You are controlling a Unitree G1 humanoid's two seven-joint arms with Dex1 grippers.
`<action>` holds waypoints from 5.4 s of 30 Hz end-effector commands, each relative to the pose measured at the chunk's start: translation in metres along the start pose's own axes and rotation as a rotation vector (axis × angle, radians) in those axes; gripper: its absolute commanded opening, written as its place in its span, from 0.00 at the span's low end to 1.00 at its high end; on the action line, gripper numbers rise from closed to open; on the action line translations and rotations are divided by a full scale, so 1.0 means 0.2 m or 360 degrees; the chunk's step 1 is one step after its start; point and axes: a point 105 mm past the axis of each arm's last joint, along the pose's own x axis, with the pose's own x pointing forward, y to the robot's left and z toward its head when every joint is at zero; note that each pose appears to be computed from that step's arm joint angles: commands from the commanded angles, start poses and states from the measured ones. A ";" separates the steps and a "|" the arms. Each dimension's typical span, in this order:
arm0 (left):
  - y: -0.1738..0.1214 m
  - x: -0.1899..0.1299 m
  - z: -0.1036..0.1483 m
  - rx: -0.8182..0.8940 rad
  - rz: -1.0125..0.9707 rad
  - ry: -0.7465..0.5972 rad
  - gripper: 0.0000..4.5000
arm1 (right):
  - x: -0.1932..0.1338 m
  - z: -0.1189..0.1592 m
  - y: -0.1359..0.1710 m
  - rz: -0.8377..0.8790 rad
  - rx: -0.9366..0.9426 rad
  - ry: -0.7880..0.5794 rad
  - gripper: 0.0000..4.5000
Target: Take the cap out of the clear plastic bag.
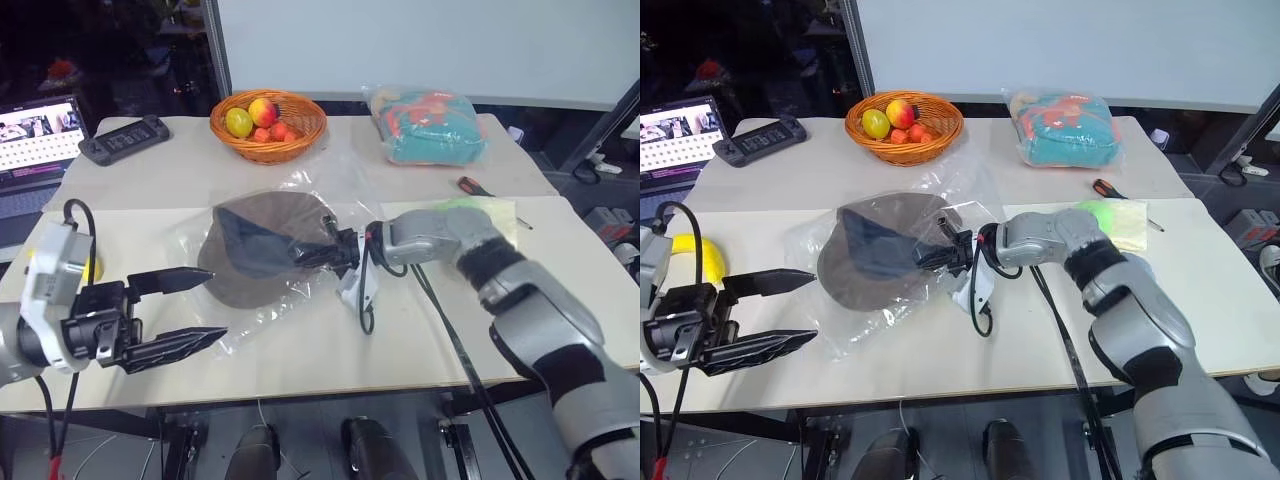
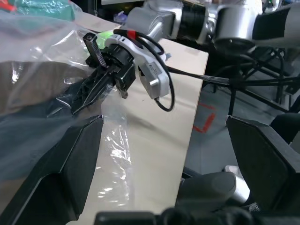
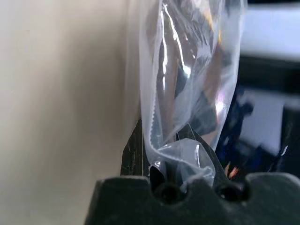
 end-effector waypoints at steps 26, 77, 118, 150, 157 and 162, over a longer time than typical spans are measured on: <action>0.05 0.13 0.11 0.0040 -0.0212 -0.0091 1.00 | -0.46 -0.58 0.18 0.0317 -0.0713 0.1084 0.99; 0.34 -0.24 0.02 -0.0017 0.0785 -0.0277 1.00 | 0.46 0.02 -0.62 -0.0722 0.1513 0.0431 0.99; 0.38 -0.14 0.04 -0.0049 0.0574 -0.0261 1.00 | 0.21 0.05 -0.50 -0.0682 0.2151 0.0452 0.70; 0.36 -0.15 0.05 -0.0075 0.0573 -0.0218 1.00 | 0.20 -0.14 -0.29 -0.0638 0.1779 0.1134 0.54; 0.42 -0.04 0.02 -0.0128 0.0584 -0.0297 1.00 | -0.03 -0.21 -0.36 -0.0844 0.1926 0.1074 0.01; 0.48 0.05 0.01 -0.0191 0.0644 -0.0409 1.00 | -0.08 -0.22 -0.35 -0.0879 0.1863 0.1141 0.00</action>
